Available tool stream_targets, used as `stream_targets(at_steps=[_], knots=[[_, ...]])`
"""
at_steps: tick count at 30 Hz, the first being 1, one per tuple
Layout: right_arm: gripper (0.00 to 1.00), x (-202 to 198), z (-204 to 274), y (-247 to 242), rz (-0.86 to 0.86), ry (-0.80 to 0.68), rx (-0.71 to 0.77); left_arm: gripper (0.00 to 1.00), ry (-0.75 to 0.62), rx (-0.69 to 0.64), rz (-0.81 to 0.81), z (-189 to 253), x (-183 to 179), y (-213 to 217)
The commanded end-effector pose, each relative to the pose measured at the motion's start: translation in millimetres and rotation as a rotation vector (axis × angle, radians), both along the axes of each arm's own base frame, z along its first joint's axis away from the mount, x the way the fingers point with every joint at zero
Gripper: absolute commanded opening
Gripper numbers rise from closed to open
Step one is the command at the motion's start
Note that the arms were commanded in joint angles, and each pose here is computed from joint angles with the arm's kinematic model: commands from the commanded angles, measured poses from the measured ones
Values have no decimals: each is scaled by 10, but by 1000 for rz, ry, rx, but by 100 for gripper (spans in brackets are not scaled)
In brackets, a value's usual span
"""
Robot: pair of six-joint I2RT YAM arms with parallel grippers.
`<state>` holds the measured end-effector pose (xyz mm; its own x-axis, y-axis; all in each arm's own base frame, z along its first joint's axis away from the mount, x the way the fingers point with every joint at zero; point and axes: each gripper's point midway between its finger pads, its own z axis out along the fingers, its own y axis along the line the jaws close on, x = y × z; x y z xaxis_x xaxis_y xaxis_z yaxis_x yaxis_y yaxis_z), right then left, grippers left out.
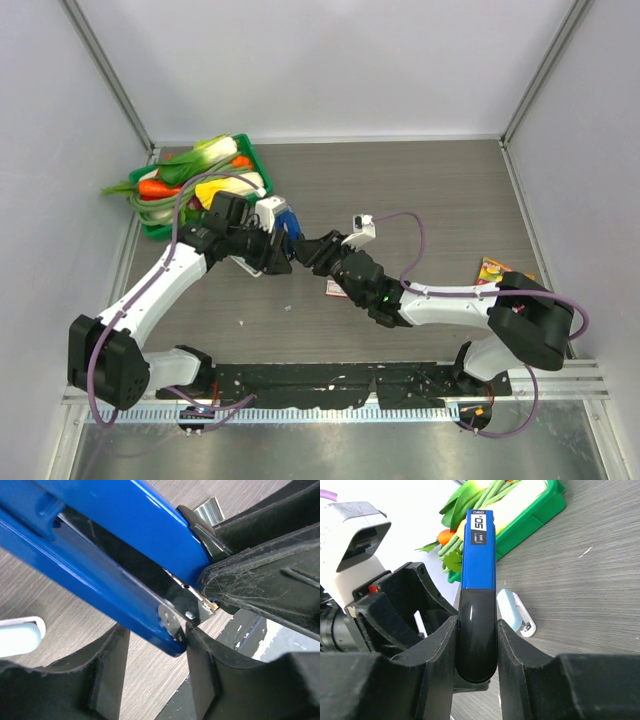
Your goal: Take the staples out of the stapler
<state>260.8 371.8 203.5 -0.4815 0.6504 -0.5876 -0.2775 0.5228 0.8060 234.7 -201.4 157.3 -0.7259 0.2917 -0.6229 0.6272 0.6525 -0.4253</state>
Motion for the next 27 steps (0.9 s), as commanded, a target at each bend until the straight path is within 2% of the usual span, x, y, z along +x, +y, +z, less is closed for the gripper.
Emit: stream_targets(at_steps=[1,8,11,12,15,19,27], knots=[[1,3,592,17,-14,-74,225,45,-34,-19,-49,35,19,-54],[1,-55,550,133,43,-57,231,36,-69,-2,-45,49,25,-13],[1,-108,484,144,70,-51,215,26,-132,31,-52,51,81,41],[1,-123,426,119,72,-46,198,19,-148,48,-51,26,90,71],[1,-184,256,45,91,-34,113,5,-242,140,-37,-43,198,228],[1,-231,88,-51,124,-20,18,0,-369,267,-34,-90,361,430],[1,-283,-46,-260,158,-44,-130,0,-461,397,-46,-134,452,580]])
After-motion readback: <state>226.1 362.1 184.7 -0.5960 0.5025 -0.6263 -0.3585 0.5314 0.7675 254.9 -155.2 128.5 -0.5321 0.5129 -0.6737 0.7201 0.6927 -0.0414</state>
